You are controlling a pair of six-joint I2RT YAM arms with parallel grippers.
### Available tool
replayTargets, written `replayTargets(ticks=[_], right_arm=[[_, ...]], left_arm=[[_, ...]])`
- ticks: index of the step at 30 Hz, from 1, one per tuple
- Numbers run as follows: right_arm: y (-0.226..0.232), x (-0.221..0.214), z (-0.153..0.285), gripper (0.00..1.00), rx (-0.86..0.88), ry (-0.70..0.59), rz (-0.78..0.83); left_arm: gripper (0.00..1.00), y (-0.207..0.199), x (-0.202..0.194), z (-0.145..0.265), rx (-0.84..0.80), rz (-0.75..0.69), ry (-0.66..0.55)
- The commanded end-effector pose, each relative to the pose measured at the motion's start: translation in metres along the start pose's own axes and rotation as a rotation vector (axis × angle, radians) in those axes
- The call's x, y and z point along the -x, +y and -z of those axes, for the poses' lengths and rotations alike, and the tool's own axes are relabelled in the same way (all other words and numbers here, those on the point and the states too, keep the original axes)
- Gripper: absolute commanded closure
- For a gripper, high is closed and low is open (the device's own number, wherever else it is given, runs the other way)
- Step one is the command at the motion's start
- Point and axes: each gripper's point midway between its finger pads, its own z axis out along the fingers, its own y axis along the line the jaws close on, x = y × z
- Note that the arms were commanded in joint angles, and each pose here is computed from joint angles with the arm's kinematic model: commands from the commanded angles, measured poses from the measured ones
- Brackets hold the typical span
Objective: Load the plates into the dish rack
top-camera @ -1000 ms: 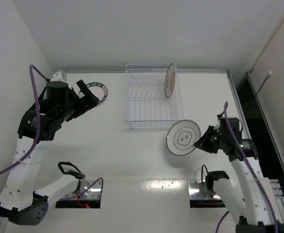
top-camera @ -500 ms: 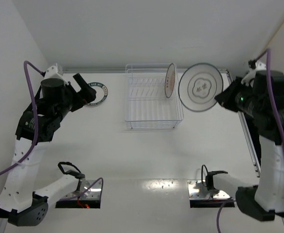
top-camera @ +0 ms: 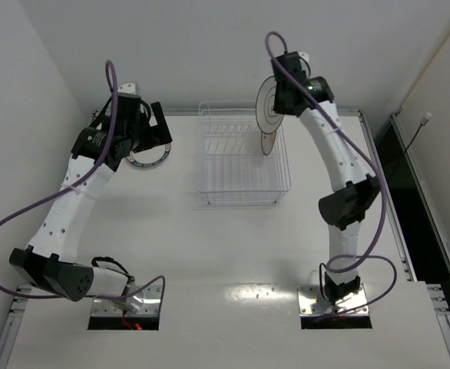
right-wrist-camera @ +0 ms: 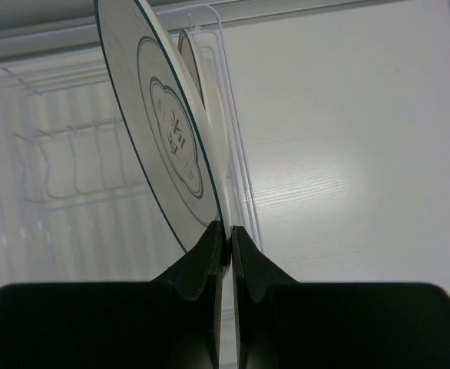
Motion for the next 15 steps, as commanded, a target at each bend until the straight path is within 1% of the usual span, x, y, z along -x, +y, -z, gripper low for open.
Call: replayTargets(ticks=[1,3,4,5,7,8,9,10,11,15], right_arm=[[-0.002,0.046,0.023,1.00,-0.150,-0.231,0.029],[0.007,0.043,0.014,1.00,-0.196,-0.250,0.084],[0.010,0.036,-0.002,1.00,-0.223,-0.235,0.099],[0.013,0.037,-0.003,1.00,-0.241,-0.245,0.112],[0.013,0.031,-0.020,1.00,-0.293,-0.245,0.130],[0.012,0.031,-0.023,1.00,-0.312,-0.246,0.143],[0.010,0.032,-0.027,1.00,-0.340,-0.253,0.151],[0.012,0.027,-0.033,1.00,-0.343,-0.243,0.161],[0.012,0.027,-0.036,1.00,-0.353,-0.244,0.169],[0.018,0.007,-0.067,1.00,-0.353,-0.200,0.199]], left_arm=[[0.00,0.009,0.007,0.014,0.025,-0.040,-0.051],[0.00,0.015,-0.001,0.006,0.055,-0.062,-0.031],[0.00,0.018,-0.003,-0.001,0.079,-0.067,-0.023],[0.00,0.017,-0.002,-0.003,0.080,-0.068,-0.020],[0.00,0.014,-0.002,-0.014,0.086,-0.063,-0.008],[0.00,0.008,0.000,-0.016,0.065,-0.061,-0.003],[0.00,0.003,0.010,-0.014,0.055,-0.046,-0.024],[0.00,0.003,0.007,-0.020,0.061,-0.049,-0.011],[0.00,-0.002,0.014,-0.018,0.044,-0.045,-0.022],[0.00,-0.002,0.016,-0.024,0.056,-0.057,-0.022]])
